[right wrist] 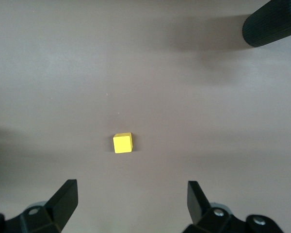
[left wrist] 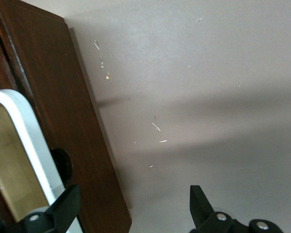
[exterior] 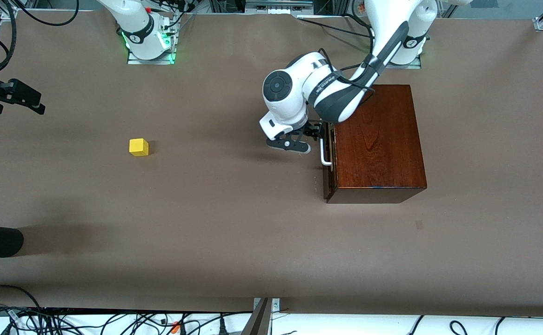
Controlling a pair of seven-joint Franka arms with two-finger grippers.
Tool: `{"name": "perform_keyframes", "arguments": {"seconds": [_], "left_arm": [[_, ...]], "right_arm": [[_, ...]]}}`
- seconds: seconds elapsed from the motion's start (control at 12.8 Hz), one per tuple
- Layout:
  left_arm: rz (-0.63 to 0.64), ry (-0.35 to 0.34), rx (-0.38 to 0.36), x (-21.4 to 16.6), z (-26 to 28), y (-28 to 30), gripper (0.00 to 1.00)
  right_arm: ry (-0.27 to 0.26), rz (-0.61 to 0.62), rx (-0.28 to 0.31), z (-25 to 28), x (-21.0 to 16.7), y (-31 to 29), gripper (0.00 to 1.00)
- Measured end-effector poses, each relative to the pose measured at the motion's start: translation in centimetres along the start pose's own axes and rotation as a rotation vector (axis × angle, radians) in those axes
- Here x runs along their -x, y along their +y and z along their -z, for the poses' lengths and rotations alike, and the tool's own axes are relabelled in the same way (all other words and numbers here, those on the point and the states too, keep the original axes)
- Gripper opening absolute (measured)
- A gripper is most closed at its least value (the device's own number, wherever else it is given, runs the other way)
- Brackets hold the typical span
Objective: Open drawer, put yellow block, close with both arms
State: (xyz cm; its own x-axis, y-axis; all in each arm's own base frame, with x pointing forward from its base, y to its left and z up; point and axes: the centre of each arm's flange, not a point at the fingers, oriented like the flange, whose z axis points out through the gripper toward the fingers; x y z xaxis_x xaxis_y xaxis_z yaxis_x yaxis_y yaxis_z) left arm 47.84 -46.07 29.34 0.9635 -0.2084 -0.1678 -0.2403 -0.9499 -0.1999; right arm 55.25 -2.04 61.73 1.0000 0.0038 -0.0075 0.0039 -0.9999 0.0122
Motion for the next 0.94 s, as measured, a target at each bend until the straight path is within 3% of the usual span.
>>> {"name": "perform_keyframes", "arguments": {"seconds": [0.47,0.94], "left_arm": [[0.012,-0.011,-0.016,-0.4,-1.6,0.1,1.0],[0.146,0.027,-0.022,-1.1,-2.7,0.3,1.0]], "right_arm": [[0.0,0.0,0.0,0.0,0.0,0.0,1.0],[0.0,0.0,0.0,0.0,0.0,0.0,1.0]]}}
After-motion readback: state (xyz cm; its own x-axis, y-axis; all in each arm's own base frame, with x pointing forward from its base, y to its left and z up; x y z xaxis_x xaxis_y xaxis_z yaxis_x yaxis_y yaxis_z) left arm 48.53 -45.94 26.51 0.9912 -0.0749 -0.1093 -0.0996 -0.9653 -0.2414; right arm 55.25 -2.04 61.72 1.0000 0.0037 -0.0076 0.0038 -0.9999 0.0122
